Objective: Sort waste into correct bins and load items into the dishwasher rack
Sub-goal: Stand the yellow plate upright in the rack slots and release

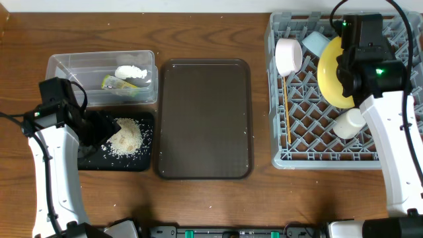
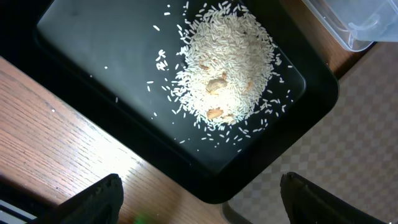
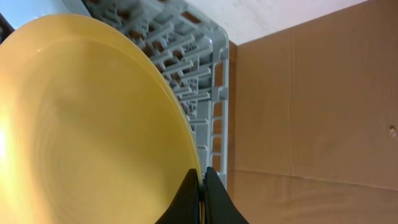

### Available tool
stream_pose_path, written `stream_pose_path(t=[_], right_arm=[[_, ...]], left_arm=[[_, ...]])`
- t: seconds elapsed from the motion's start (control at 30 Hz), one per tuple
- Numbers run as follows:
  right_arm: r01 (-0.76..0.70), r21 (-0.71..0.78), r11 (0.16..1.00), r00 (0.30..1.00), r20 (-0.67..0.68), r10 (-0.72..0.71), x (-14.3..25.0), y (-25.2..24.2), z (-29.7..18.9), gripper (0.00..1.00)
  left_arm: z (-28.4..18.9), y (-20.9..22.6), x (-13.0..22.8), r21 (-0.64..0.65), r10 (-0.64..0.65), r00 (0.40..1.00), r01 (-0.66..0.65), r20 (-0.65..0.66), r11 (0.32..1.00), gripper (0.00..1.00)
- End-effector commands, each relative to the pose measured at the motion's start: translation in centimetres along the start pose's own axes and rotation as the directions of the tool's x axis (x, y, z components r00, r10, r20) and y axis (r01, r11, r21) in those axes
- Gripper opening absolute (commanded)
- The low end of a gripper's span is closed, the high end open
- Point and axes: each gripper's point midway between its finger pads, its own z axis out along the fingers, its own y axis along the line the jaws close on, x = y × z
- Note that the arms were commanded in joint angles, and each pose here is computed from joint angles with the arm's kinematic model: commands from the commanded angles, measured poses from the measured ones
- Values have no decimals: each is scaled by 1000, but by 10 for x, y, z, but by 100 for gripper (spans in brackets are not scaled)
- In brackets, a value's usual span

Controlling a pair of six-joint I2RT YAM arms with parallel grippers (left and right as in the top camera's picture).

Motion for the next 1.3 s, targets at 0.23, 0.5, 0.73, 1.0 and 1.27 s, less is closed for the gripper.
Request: stream_pose_path(t=[0.23, 0.5, 0.73, 1.0, 1.27], right_arm=[[86, 10, 996, 988, -128, -84, 16, 16, 29, 1], [-22, -93, 995, 994, -105, 12, 7, 52, 32, 1], [-173, -260, 950, 981, -127, 144, 5, 92, 18, 19], [-402, -339, 850, 914, -195, 355, 8, 94, 3, 49], [-492, -640, 590, 843, -180, 508, -7, 76, -45, 72]], left_arm=[[-5, 0, -2, 5, -12, 1000, 12, 17, 1000, 83], [-5, 0, -2, 5, -12, 1000, 12, 17, 1000, 83], [-5, 0, -2, 5, -12, 1000, 12, 17, 1000, 83], [-5, 0, -2, 5, -12, 1000, 12, 17, 1000, 83], [-8, -34, 0, 176, 115, 993, -116, 16, 977, 84]])
